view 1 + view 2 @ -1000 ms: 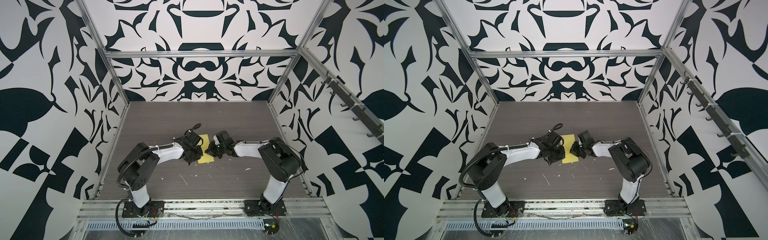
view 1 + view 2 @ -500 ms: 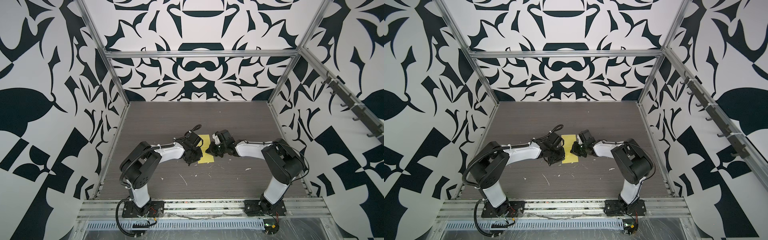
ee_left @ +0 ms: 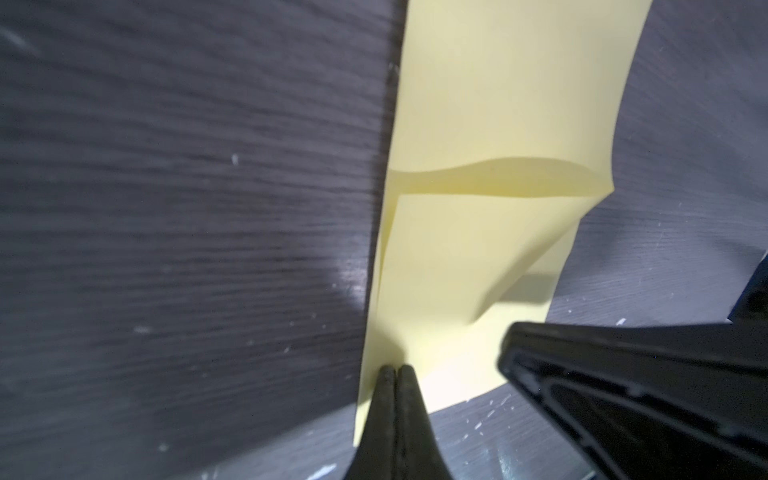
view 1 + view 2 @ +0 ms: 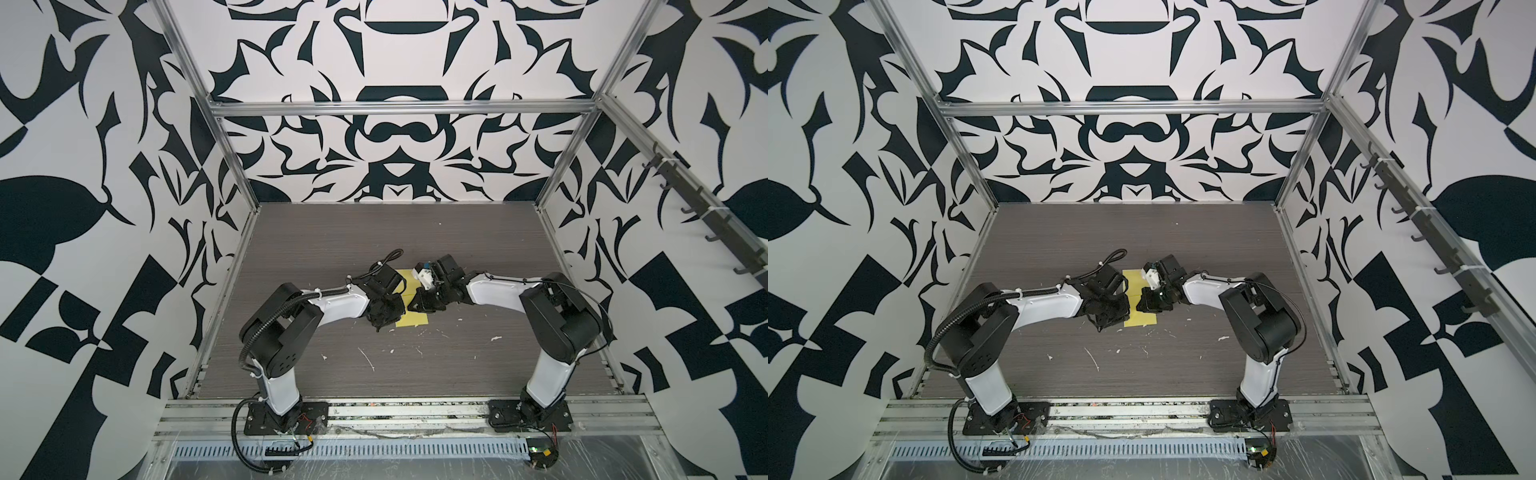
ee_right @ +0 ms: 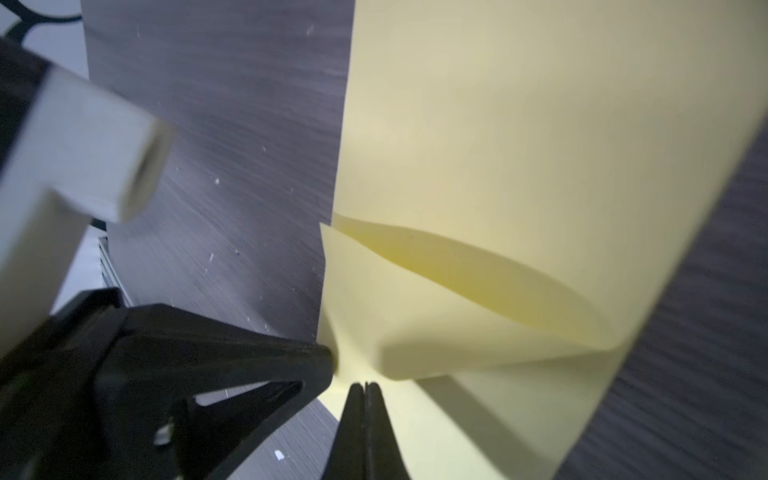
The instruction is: Fold a paper plane with a square sheet of paper (pick it up from the middle)
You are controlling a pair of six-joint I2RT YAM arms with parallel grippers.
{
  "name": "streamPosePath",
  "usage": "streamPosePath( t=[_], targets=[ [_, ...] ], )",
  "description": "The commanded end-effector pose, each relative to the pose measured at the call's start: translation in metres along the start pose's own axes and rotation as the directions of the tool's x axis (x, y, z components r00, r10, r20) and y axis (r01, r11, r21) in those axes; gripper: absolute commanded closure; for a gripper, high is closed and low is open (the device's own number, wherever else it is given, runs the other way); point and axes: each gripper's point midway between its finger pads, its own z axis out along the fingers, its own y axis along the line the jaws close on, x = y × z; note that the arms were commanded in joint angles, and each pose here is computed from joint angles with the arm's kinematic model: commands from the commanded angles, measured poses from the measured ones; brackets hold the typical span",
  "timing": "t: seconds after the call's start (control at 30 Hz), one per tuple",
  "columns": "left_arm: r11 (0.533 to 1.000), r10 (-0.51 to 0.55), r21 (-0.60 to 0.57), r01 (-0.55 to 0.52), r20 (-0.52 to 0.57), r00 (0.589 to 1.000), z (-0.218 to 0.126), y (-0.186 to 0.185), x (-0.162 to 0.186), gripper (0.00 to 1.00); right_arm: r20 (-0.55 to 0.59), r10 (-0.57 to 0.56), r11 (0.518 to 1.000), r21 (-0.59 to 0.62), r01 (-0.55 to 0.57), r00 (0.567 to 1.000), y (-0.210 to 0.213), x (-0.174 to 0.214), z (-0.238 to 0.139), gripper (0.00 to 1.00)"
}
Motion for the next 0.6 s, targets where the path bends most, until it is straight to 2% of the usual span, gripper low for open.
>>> streamPosePath(
  t=[0.0,0.27,0.57],
  targets=[
    [0.996,-0.015,-0.083,0.012,-0.034,0.999,0.005,0.021,0.009,1.00,-0.023,-0.076,0.997,-0.029,0.075,0.997,0.015,-0.004,0.001,1.00],
    [0.996,-0.021,-0.089,0.017,-0.038,0.999,0.007,0.024,0.010,1.00,-0.076,-0.087,0.996,-0.013,0.086,0.993,0.010,0.000,0.010,1.00],
    [0.994,-0.027,-0.108,0.022,-0.042,0.999,0.007,0.029,0.013,1.00,-0.119,-0.092,0.990,0.092,0.103,0.989,-0.011,-0.001,0.012,1.00]
  ],
)
